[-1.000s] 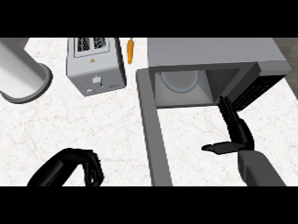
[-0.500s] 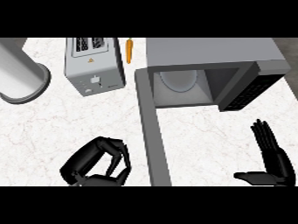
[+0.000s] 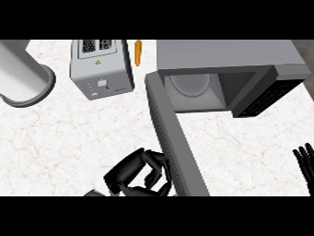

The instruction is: Pick up the milk, place it into the microwave and close the microwave

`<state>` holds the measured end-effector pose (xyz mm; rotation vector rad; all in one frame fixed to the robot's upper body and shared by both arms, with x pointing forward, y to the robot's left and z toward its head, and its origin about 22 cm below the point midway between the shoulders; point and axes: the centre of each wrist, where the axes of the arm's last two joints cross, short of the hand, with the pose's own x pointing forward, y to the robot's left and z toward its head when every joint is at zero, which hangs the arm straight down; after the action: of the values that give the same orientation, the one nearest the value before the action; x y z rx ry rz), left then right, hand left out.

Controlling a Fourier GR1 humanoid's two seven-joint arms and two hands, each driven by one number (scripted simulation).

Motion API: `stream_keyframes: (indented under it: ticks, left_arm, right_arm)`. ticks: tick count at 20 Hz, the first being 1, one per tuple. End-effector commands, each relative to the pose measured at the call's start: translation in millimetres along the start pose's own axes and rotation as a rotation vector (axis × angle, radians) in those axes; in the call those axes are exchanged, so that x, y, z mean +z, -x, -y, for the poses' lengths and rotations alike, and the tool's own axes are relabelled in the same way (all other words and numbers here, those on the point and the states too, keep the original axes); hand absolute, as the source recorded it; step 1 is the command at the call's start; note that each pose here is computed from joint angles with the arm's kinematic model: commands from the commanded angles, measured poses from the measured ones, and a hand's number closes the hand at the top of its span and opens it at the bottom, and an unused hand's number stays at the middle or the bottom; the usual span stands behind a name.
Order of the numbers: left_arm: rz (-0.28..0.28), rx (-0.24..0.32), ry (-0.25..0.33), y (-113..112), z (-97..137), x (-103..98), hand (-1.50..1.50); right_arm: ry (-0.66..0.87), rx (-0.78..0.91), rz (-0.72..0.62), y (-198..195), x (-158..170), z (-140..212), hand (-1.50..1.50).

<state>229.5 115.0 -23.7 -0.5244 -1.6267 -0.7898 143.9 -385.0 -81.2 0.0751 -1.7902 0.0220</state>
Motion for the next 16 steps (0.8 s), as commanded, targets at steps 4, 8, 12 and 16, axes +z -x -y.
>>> stream_keyframes:
  ticks: [4, 8, 12, 16]
  left_arm:
    - [-0.065, 0.020, 0.070, 10, 57, -28, 1.50]
    - [-0.071, -0.008, 0.066, -6, 73, -48, 1.50]
    - [-0.073, -0.051, 0.007, -4, 81, -58, 1.50]
    - [-0.027, -0.069, -0.063, -15, 84, -70, 1.50]
  right_arm:
    - [-0.185, -0.142, 0.135, -44, -17, -14, -1.50]
    - [-0.258, -0.168, 0.147, -67, -12, -23, -1.50]
    - [-0.311, -0.190, 0.160, -86, -26, -28, -1.50]
    - [-0.357, -0.168, 0.185, -107, -45, -34, -1.50]
